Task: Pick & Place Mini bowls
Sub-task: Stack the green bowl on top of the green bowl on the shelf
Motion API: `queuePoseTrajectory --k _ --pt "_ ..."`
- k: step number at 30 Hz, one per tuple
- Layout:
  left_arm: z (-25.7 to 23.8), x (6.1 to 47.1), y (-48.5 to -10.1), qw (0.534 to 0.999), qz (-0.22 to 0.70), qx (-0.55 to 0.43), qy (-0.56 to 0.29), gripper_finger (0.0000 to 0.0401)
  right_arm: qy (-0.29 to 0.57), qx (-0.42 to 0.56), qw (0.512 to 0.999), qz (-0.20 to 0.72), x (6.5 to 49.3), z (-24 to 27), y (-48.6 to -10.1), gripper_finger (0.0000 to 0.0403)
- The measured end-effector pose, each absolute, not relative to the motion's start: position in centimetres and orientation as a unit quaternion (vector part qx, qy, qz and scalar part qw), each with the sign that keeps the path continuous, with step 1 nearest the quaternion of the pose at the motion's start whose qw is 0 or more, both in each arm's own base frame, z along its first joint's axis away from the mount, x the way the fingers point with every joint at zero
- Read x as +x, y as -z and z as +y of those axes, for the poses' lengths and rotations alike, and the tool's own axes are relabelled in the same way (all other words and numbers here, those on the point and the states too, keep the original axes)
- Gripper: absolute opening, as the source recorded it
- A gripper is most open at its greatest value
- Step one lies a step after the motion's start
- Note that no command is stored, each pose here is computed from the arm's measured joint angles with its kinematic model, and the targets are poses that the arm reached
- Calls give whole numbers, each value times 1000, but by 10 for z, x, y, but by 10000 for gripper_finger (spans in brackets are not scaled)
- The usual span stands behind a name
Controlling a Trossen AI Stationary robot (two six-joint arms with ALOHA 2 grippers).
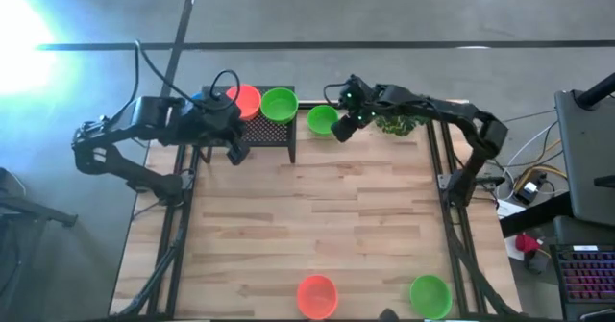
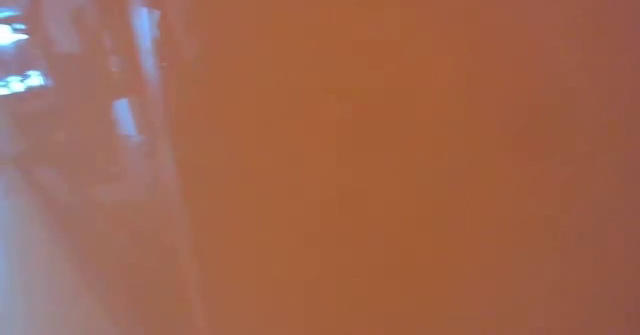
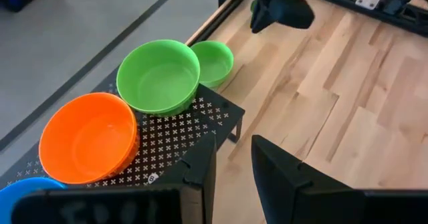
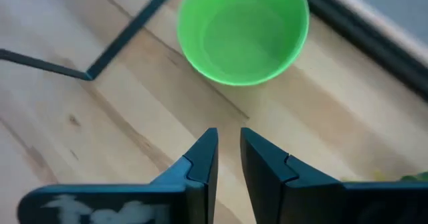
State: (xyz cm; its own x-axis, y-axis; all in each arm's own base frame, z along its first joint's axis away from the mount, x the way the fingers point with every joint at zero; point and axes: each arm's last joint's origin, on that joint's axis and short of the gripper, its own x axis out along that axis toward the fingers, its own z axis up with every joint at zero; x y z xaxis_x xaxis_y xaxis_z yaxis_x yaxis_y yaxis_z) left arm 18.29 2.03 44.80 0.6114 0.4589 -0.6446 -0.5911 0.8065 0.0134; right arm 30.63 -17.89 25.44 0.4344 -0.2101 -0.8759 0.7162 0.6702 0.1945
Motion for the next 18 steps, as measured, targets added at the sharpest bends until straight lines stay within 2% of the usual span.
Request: queuePoseTrajectory --k 7,18 --pt "21 189 -445 889 334 -101 -296 89 306 312 769 466 308 -203 -224 93" --pt "21 189 -446 890 324 -114 -299 89 348 351 763 417 311 -236 -200 140"
